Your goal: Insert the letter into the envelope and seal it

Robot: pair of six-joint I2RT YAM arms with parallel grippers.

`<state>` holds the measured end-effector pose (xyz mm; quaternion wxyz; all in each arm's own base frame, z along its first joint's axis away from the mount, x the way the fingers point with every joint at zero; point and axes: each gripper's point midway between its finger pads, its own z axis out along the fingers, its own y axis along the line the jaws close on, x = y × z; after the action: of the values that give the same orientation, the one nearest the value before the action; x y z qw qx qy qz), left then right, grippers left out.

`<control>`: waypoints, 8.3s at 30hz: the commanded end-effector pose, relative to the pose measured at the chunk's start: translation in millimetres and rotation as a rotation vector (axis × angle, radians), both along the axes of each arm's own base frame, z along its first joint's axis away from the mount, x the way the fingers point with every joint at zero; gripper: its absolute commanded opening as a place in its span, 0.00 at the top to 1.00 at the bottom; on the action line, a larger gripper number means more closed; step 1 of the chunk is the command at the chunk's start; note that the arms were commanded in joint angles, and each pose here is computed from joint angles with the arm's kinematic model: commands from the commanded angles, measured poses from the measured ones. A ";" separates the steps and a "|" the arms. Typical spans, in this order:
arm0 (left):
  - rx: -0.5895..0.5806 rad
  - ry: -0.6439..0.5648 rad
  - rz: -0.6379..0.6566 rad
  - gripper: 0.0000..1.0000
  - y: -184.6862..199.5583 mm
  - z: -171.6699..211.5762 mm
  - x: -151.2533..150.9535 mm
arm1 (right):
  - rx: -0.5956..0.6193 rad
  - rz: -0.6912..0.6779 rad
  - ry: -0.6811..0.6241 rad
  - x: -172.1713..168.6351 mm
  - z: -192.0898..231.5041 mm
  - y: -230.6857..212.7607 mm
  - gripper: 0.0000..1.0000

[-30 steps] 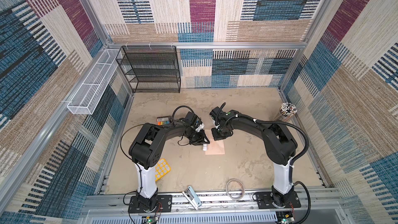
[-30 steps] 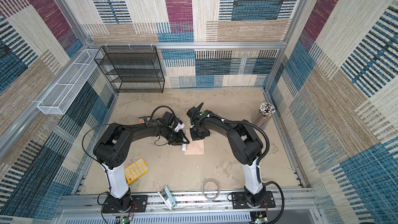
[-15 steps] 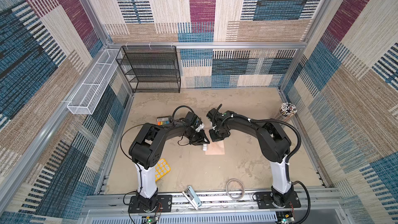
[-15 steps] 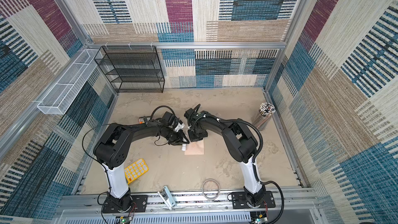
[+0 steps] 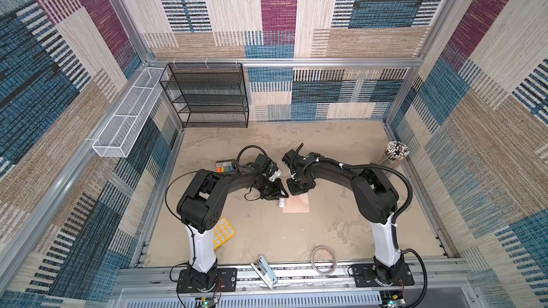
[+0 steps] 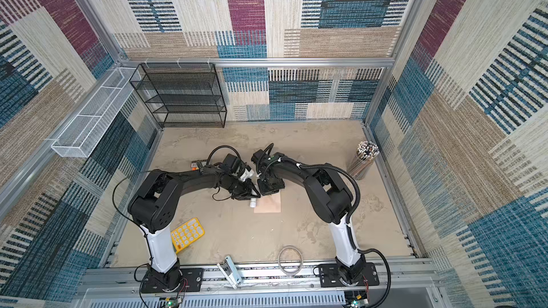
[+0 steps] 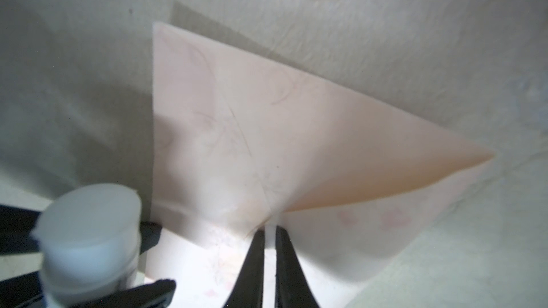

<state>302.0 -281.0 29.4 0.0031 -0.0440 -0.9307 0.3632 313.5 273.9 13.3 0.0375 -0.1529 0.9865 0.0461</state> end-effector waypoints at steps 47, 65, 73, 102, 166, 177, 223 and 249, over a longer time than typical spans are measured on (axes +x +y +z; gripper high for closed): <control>0.031 -0.006 -0.004 1.00 8.0 0.5 -2.8 | -0.017 0.036 0.010 -6.7 24.4 1.6 1.00; 0.026 -0.006 -0.002 1.00 8.1 -0.9 -3.9 | -0.039 0.044 0.065 -18.2 -9.4 0.3 0.94; 0.023 -0.006 0.001 1.00 8.1 0.0 -4.3 | -0.031 0.042 0.071 -19.8 -12.2 4.9 0.89; 0.025 -0.012 -0.007 1.00 9.0 3.1 -5.6 | -0.078 0.046 -0.080 2.9 74.3 -0.4 0.73; 0.027 -0.002 -0.008 1.00 9.6 0.4 -8.7 | -0.014 0.071 0.086 -19.7 -28.7 11.1 0.92; 0.041 -0.003 -0.008 1.00 11.2 3.0 -8.4 | -0.017 0.039 0.102 -20.7 -39.9 -13.9 0.87; 0.054 0.004 -0.002 1.00 12.8 -0.8 -8.2 | 0.029 0.057 -0.041 -3.9 58.3 1.8 0.74; -0.131 -0.346 0.009 1.00 -3.6 167.5 9.4 | 0.659 0.121 -0.837 -6.2 280.4 -20.1 0.67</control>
<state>311.3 -284.7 174.9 -0.1403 -0.0950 -0.8996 0.4026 300.0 238.4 242.3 0.3628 -0.1717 0.8864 0.2305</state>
